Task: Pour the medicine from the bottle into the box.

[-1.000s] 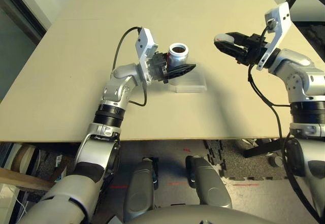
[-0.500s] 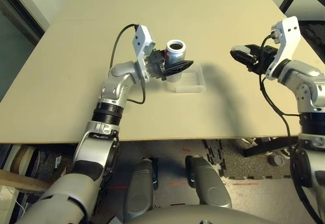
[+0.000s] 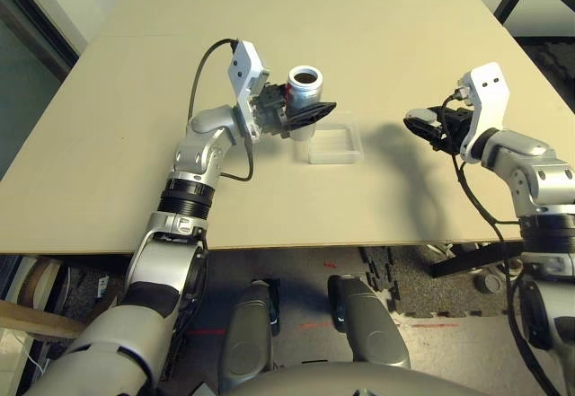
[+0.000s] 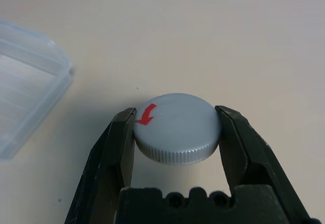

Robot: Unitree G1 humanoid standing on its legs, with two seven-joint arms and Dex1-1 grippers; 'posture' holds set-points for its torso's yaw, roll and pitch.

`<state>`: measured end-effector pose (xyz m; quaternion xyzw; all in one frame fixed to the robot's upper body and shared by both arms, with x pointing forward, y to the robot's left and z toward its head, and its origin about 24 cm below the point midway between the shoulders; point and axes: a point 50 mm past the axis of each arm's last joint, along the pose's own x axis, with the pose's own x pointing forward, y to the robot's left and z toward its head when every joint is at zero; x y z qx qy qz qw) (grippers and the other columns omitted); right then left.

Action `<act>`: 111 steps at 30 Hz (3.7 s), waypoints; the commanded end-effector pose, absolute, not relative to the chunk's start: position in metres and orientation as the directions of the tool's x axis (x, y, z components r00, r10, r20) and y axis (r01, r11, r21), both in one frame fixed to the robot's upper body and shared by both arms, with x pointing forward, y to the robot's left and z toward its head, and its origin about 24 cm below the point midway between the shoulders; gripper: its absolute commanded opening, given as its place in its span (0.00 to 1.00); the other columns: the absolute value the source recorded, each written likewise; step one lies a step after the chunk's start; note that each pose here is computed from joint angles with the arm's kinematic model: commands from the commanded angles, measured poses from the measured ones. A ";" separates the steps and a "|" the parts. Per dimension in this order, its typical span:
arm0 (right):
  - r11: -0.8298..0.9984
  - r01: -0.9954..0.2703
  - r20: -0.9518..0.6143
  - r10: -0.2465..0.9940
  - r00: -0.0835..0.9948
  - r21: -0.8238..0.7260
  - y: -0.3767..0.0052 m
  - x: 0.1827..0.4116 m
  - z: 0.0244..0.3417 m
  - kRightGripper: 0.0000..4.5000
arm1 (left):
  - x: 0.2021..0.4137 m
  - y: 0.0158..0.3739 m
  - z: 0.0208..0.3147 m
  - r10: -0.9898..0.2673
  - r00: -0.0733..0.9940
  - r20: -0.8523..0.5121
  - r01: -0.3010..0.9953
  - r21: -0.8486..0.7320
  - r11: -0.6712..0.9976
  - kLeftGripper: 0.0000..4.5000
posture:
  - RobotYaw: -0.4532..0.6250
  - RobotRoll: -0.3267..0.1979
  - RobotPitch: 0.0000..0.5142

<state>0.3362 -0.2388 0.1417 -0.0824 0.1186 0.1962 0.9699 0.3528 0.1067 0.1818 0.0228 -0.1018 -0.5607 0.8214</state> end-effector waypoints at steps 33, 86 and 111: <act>0.528 -0.846 -0.127 0.836 0.533 -0.075 -0.222 0.296 0.144 1.00 | 0.385 0.147 0.197 -0.845 0.534 0.000 0.816 0.260 0.516 0.58 | 0.27 0.62 0.26; 0.565 -0.825 -0.152 0.812 0.563 -0.037 -0.217 0.300 0.128 1.00 | 0.403 0.047 0.211 -0.681 0.663 -0.310 -0.176 0.820 -0.545 0.58 | 0.30 0.62 0.34; 0.539 -0.838 -0.178 0.819 0.546 -0.088 -0.214 0.304 0.130 1.00 | 0.412 0.124 0.158 -0.577 0.816 0.037 0.576 0.043 0.816 0.58 | 0.31 0.62 0.32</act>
